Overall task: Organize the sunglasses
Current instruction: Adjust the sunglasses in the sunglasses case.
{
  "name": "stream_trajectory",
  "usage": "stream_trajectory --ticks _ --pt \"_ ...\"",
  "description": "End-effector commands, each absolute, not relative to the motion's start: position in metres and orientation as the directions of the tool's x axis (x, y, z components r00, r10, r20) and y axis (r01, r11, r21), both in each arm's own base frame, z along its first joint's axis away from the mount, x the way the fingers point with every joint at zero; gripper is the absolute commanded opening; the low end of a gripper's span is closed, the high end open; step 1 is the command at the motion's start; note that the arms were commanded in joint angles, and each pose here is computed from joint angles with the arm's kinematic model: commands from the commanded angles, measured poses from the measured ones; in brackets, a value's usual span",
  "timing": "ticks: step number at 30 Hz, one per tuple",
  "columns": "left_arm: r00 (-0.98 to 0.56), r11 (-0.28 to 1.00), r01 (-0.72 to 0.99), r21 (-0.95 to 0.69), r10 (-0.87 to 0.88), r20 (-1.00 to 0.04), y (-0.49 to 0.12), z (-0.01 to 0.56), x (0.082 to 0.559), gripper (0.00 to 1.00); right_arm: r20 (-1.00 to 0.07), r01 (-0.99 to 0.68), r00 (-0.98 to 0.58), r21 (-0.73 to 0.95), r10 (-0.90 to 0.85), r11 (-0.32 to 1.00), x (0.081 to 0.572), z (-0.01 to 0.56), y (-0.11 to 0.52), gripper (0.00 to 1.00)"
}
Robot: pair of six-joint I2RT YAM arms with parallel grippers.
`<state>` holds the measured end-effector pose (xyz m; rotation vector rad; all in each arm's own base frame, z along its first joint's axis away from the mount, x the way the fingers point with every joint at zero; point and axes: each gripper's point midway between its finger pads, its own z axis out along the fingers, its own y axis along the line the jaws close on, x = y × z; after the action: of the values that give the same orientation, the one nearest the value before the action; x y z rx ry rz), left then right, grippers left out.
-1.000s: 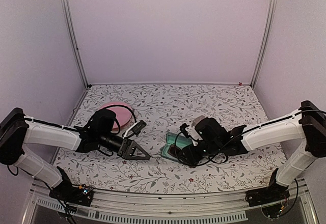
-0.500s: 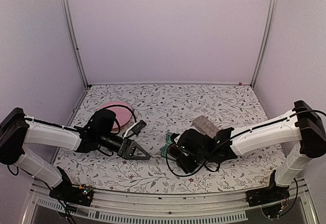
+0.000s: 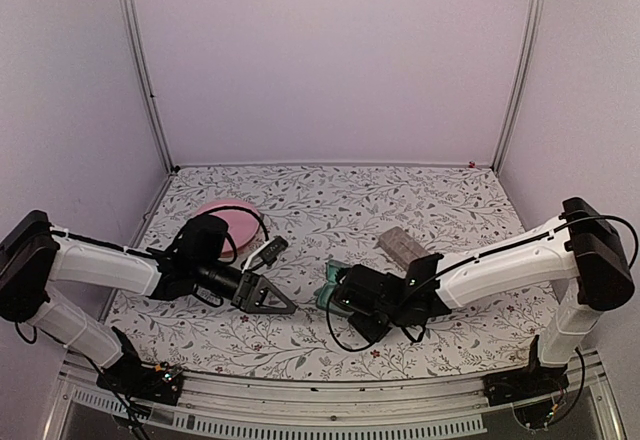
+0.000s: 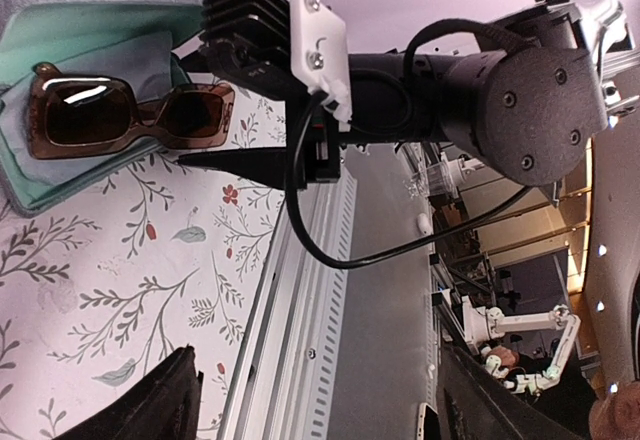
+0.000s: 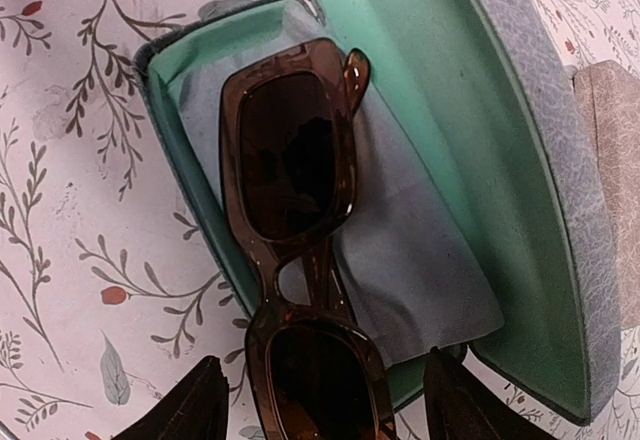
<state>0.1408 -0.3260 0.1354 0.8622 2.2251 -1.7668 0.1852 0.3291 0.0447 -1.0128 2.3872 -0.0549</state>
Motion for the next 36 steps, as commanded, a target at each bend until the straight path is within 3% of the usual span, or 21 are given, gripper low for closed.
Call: stream_trajectory --ticks 1,36 --pt "-0.818 0.121 0.533 -0.837 0.326 -0.474 -0.325 0.134 0.143 0.82 -0.427 -0.644 -0.571 -0.296 -0.701 0.705 0.185 0.04 0.322 0.69" --pt "-0.826 0.122 0.521 -0.845 0.321 -0.463 -0.324 0.131 0.141 0.81 -0.44 -0.626 -0.548 -0.349 -0.711 0.698 0.191 0.055 0.319 0.56"
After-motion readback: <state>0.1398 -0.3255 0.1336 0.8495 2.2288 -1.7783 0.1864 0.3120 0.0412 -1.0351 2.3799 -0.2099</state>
